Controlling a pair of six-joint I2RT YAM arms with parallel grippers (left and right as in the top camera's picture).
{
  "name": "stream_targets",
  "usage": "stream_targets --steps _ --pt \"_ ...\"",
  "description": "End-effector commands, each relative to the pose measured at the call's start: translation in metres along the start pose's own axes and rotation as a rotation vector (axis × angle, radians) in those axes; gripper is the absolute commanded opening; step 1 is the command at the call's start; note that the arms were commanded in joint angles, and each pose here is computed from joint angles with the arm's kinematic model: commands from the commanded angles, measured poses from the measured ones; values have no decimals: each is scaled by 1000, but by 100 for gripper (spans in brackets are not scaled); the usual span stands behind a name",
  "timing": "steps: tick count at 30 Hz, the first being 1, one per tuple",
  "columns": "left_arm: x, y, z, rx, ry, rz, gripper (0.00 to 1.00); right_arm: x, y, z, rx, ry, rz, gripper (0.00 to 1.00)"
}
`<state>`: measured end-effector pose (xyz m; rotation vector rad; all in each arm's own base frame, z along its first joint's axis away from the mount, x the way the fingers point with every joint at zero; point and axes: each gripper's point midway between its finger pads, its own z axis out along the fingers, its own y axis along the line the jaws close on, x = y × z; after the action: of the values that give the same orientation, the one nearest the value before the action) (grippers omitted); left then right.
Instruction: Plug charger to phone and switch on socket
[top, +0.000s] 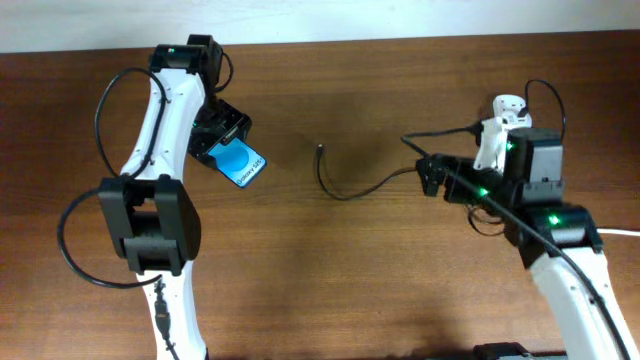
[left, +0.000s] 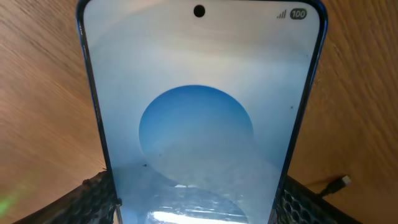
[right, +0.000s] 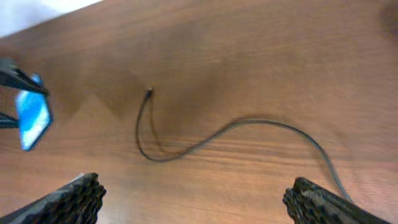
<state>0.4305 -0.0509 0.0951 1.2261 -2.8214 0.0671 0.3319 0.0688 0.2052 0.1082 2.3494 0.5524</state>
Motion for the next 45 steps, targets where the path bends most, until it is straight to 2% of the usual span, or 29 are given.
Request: stream_targets --steps 1,3,6,11,12,16,21,23,35,42,45 --pt "-4 -5 -8 27 -22 39 0 -6 32 15 -194 37 62 98" --pt "3 -10 -8 52 12 -15 0 -6 26 31 -187 64 154 99" --pt "13 -16 -8 77 60 -108 0 2 25 58 -194 128 307 90" --pt "41 -30 -10 110 177 -229 0 12 82 87 -327 189 372 89" --pt "51 -37 -12 126 215 -235 0 16 97 93 -353 206 396 86" --pt "78 -52 -13 148 269 -187 0 33 115 112 -346 255 459 80" --pt "109 -69 -11 140 276 -158 0 42 129 121 -355 269 459 74" --pt "121 -76 -11 151 292 -132 0 45 130 122 -347 273 455 69" --pt "153 -88 -12 155 349 -116 0 65 130 133 -204 235 439 57" --pt "172 -92 -10 144 352 -73 0 63 133 145 -225 225 454 41" --pt "172 -92 -10 145 352 -74 0 65 132 145 -222 229 451 30"
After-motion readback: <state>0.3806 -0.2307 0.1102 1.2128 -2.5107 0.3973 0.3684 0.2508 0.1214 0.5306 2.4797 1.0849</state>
